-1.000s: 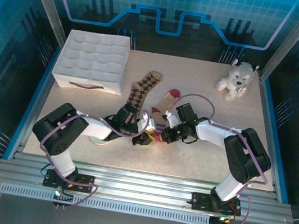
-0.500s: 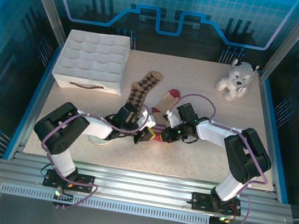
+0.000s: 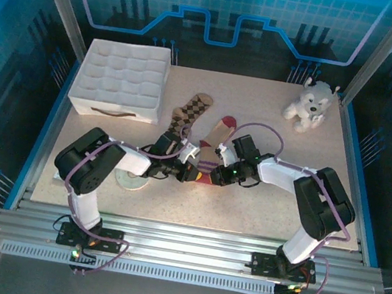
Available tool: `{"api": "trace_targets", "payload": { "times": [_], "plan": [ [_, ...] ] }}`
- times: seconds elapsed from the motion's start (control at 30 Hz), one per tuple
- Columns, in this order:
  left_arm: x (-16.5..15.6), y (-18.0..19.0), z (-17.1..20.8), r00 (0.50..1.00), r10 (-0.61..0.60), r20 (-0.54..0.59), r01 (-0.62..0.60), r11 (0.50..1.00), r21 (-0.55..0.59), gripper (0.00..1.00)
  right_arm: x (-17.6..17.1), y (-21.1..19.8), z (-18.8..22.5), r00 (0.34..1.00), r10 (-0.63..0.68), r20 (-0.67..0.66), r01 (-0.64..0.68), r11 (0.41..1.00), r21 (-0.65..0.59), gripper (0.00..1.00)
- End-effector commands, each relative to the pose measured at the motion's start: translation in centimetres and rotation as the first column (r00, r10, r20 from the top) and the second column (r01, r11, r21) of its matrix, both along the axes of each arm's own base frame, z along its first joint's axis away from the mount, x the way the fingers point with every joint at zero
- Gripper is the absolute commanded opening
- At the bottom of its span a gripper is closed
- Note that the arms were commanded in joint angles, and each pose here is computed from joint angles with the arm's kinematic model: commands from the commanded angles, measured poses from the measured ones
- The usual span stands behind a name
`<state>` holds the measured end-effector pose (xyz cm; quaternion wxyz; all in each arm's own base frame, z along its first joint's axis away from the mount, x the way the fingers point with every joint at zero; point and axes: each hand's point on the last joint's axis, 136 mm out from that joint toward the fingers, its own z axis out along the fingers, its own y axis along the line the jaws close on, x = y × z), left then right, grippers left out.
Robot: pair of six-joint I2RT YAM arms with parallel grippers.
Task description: Roll the socks
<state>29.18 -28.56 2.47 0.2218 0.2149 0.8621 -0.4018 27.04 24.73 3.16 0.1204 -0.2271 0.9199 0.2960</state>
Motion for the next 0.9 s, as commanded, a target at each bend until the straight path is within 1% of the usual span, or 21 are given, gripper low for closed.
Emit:
{"api": "trace_targets", "payload": {
  "times": [0.0,0.1,0.2,0.3,0.4,0.43,0.53,0.63,0.73,0.8,0.87],
  "plan": [
    [-0.7,1.2,-2.1,0.994,0.049,-0.1,-0.044,0.998,0.053,0.0,1.1,-1.1,-0.6,0.998,-0.055,-0.021,0.053,0.995,-0.079,0.14],
    [-0.8,1.4,-1.8,0.997,0.042,-0.071,-0.038,0.998,0.057,0.01,1.3,-2.0,-1.6,0.995,-0.087,-0.053,0.077,0.985,-0.157,0.14],
    [-0.8,1.8,-1.2,0.999,0.029,-0.029,-0.027,0.997,0.074,0.08,1.3,-3.1,-2.6,0.989,-0.12,-0.09,0.094,0.964,-0.251,0.13],
    [-0.7,2.1,-0.3,1.0,0.013,0.021,-0.015,0.995,0.098,0.2,1.1,-3.9,-3.4,0.985,-0.132,-0.113,0.09,0.943,-0.321,0.13],
    [-0.8,2.5,1.0,0.995,-0.019,0.095,0.008,0.994,0.113,0.26,0.9,-4.6,-3.8,0.983,-0.136,-0.12,0.083,0.924,-0.372,0.12],
    [-0.8,2.5,1.7,0.991,-0.035,0.132,0.02,0.993,0.113,0.3,0.9,-4.7,-3.9,0.983,-0.138,-0.123,0.081,0.92,-0.383,0.12],
    [-1.3,2.5,3.9,0.961,-0.112,0.254,0.085,0.99,0.114,0.31,0.8,-4.8,-4.0,0.982,-0.132,-0.132,0.069,0.914,-0.401,0.11],
    [-1.9,2.4,6.1,0.9,-0.208,0.383,0.167,0.976,0.136,0.3,0.6,-4.7,-4.1,0.983,-0.123,-0.136,0.058,0.91,-0.41,0.11],
    [-2.3,2.1,8.0,0.819,-0.277,0.502,0.224,0.961,0.165,0.3,0.6,-4.4,-4.1,0.985,-0.11,-0.136,0.045,0.91,-0.412,0.11],
    [-2.9,1.5,9.1,0.737,-0.34,0.584,0.277,0.94,0.197,0.29,0.5,-4.1,-4.1,0.986,-0.097,-0.138,0.033,0.913,-0.407,0.11],
    [-3.6,0.7,9.6,0.628,-0.426,0.651,0.32,0.904,0.283,0.31,0.5,-3.7,-3.9,0.986,-0.087,-0.14,0.026,0.921,-0.39,0.11]
  ]
}}
